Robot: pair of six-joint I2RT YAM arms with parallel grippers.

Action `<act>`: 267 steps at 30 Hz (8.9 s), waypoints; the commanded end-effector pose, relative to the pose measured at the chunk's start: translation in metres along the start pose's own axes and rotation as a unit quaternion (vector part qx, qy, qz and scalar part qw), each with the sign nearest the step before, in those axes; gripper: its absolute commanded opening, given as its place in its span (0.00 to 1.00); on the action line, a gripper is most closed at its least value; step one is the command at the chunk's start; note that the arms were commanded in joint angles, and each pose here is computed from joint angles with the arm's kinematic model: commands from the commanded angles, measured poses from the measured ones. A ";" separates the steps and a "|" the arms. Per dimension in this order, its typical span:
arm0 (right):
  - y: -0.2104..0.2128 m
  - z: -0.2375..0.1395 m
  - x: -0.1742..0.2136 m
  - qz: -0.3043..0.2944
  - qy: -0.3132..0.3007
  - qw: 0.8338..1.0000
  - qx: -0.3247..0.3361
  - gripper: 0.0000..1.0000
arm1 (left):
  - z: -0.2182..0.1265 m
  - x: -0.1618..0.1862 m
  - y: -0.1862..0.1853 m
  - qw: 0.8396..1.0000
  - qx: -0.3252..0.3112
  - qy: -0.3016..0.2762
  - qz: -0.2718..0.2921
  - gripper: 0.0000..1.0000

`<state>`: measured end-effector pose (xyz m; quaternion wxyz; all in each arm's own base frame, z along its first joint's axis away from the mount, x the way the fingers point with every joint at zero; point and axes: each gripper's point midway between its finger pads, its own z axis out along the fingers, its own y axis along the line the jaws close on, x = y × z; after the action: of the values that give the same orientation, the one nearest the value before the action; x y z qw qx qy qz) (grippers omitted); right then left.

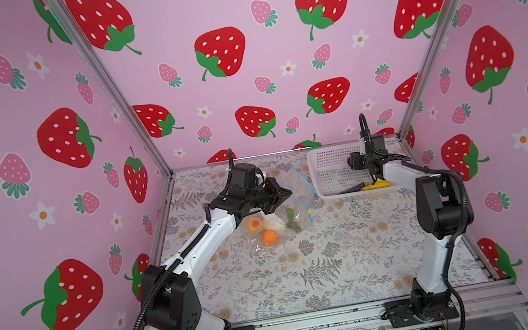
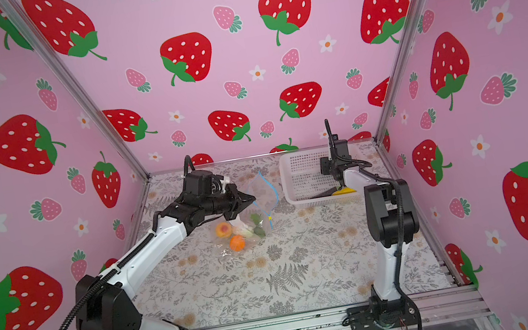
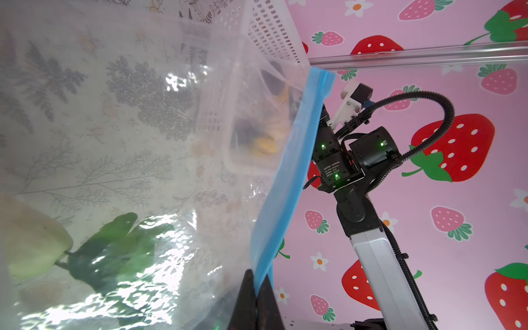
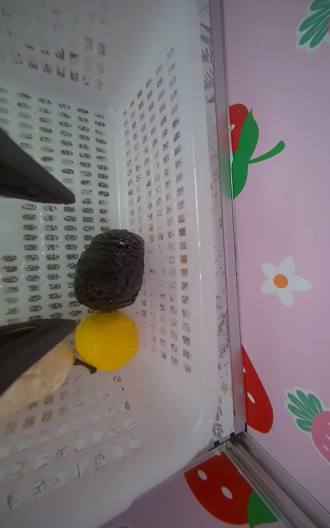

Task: Place the food in the zip-top bag and seal the zipper
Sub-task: 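Lower the right gripper onto the dark eggplant in the basket and close, then lift the dark eggplant with the right gripper and carry it over the bag mouth, then lower the eggplant into the bag and open the right gripper, then move the right gripper back over the basket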

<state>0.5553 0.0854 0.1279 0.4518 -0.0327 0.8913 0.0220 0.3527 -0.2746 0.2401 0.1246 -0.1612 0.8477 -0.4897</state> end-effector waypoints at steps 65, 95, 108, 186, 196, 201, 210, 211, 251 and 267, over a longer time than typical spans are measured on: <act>0.019 0.075 0.013 -0.017 0.083 0.996 -0.025 0.62 | 0.000 0.002 -0.009 1.000 0.000 0.010 0.010 0.00; 0.111 -0.083 -0.032 -0.013 0.015 0.989 -0.145 0.59 | -0.007 0.008 -0.003 1.000 -0.024 0.004 0.015 0.00; 0.195 -0.214 -0.043 -0.033 -0.020 0.941 -0.335 0.59 | -0.004 0.013 -0.018 0.999 -0.034 0.009 0.035 0.00; 0.256 -0.212 0.058 -0.100 0.098 0.906 -0.399 0.65 | -0.010 0.015 -0.028 0.999 -0.019 -0.001 0.040 0.00; 0.256 -0.210 0.057 -0.100 0.097 0.908 -0.395 0.72 | -0.010 0.015 -0.029 0.999 -0.018 0.000 0.040 0.00; 0.256 -0.209 0.058 -0.100 0.099 0.908 -0.394 0.73 | -0.010 0.014 -0.029 0.999 -0.017 -0.001 0.040 0.00; 0.255 -0.209 0.057 -0.101 0.098 0.909 -0.392 0.75 | -0.009 0.014 -0.029 0.999 -0.018 -0.001 0.039 0.00; 0.255 -0.210 0.057 -0.101 0.099 0.909 -0.392 0.75 | -0.009 0.014 -0.029 0.999 -0.018 0.000 0.039 0.00; 0.249 -0.235 0.018 -0.098 0.048 0.916 -0.387 0.77 | -0.008 0.014 -0.026 0.999 -0.020 0.000 0.038 0.00; 0.144 -0.198 -0.038 -0.041 -0.005 0.976 -0.213 0.76 | -0.002 0.015 -0.026 0.999 -0.014 0.008 0.040 0.00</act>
<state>0.3877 0.2499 0.2920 0.4364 -0.2070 0.8371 0.2569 0.3409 -0.2842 0.2481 0.1267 -0.1404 0.8705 -0.4545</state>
